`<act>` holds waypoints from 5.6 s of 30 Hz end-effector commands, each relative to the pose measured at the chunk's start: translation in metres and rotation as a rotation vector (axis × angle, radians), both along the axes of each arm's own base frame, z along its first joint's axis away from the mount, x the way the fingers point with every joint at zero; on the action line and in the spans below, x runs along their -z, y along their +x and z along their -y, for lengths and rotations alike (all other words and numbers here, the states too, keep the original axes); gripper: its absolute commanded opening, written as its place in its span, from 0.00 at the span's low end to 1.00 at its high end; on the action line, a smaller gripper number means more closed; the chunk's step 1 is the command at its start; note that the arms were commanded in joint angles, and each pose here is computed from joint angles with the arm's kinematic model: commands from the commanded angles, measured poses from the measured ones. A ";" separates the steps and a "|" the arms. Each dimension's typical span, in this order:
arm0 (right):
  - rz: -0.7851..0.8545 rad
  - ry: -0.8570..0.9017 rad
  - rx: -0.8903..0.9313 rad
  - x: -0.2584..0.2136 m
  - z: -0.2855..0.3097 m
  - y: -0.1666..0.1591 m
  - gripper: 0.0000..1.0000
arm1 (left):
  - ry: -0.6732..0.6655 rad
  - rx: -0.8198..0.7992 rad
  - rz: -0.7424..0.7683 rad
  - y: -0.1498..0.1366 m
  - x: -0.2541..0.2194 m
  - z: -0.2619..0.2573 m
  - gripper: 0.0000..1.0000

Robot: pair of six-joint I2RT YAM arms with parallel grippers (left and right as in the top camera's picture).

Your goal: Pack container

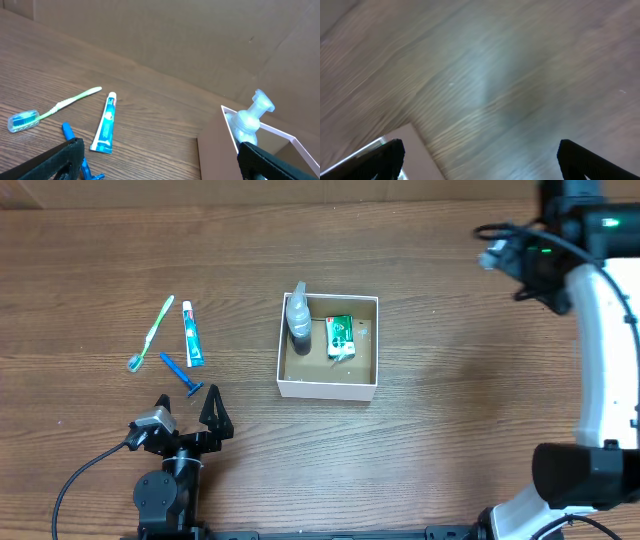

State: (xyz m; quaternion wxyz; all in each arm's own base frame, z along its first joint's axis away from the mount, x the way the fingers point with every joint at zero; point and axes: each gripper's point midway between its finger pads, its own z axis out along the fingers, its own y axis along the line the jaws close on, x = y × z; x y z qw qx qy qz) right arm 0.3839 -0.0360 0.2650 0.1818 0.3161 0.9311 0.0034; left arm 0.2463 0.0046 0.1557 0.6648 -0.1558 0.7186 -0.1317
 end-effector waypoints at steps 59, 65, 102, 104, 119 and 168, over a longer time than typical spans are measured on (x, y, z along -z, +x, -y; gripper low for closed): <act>-0.010 0.026 0.041 -0.002 0.021 -0.009 1.00 | 0.158 0.043 -1.147 0.194 0.082 -0.036 0.98; -0.010 0.026 0.041 -0.002 0.021 -0.009 1.00 | 0.158 0.045 -1.187 0.197 0.109 -0.037 0.98; -0.010 0.026 0.041 -0.002 0.021 -0.009 1.00 | 0.157 0.053 -1.291 0.193 0.167 -0.037 0.19; -0.010 0.026 0.041 -0.002 0.021 -0.009 1.00 | 0.155 0.055 -1.304 0.190 0.168 -0.037 0.11; -0.010 0.026 0.041 -0.002 0.021 -0.009 1.00 | 0.195 0.139 -1.229 0.221 0.024 -0.023 0.12; -0.010 0.026 0.041 -0.002 0.021 -0.009 1.00 | 0.715 1.033 -0.902 0.110 -0.117 0.184 0.35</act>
